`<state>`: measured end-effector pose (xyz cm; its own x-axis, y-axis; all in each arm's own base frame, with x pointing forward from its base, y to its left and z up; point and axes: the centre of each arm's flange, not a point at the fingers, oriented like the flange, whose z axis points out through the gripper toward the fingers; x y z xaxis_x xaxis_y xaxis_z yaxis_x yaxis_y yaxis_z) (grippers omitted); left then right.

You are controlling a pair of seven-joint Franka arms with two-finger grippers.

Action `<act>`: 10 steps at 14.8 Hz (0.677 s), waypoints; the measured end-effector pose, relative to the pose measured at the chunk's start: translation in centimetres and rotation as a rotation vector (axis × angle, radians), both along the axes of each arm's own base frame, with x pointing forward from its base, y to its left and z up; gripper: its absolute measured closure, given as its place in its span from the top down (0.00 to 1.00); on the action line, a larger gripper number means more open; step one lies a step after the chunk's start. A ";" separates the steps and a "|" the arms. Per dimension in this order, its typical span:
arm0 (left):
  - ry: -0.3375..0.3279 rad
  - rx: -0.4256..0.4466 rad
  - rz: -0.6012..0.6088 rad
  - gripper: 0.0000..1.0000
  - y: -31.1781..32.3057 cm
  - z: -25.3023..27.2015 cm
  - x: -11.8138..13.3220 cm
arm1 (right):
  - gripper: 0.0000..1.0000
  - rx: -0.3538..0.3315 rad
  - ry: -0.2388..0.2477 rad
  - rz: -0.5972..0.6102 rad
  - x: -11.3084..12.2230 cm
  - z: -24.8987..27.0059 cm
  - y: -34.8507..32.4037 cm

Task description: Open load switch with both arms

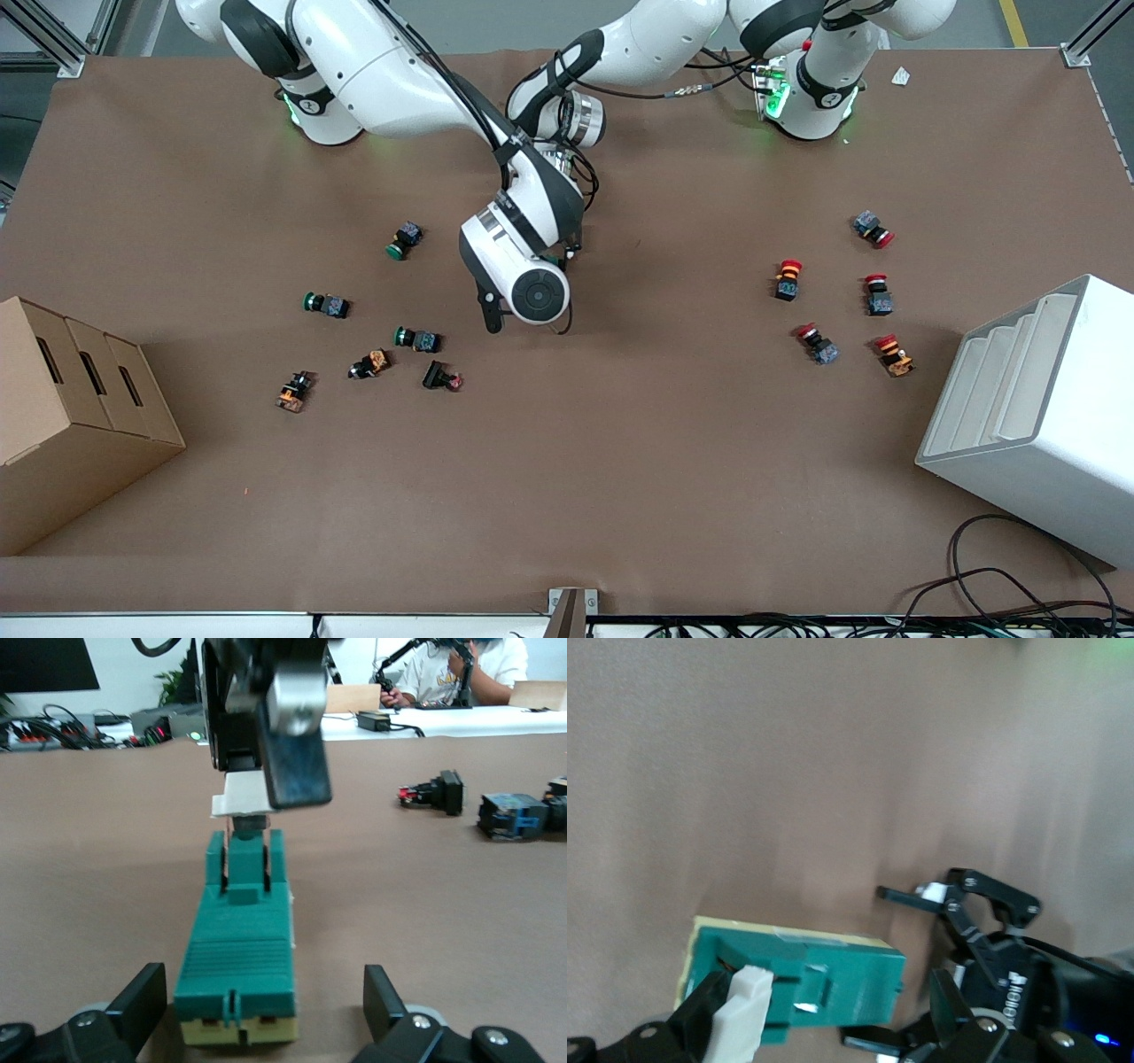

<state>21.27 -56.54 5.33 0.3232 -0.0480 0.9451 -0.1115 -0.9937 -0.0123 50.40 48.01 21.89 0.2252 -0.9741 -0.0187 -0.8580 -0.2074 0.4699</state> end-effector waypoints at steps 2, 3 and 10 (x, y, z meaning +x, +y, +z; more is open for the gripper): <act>-0.009 0.003 0.004 0.99 0.1 -0.1 0.0 | 1.00 0.004 0.013 0.013 -0.3 0.9 0.6; -0.010 0.003 0.005 0.99 0.1 -0.1 0.0 | 1.00 0.006 0.016 0.018 -0.5 1.1 0.8; -0.014 0.006 0.007 0.99 0.2 -0.2 0.1 | 1.00 -0.014 0.085 0.067 -3.0 1.3 2.1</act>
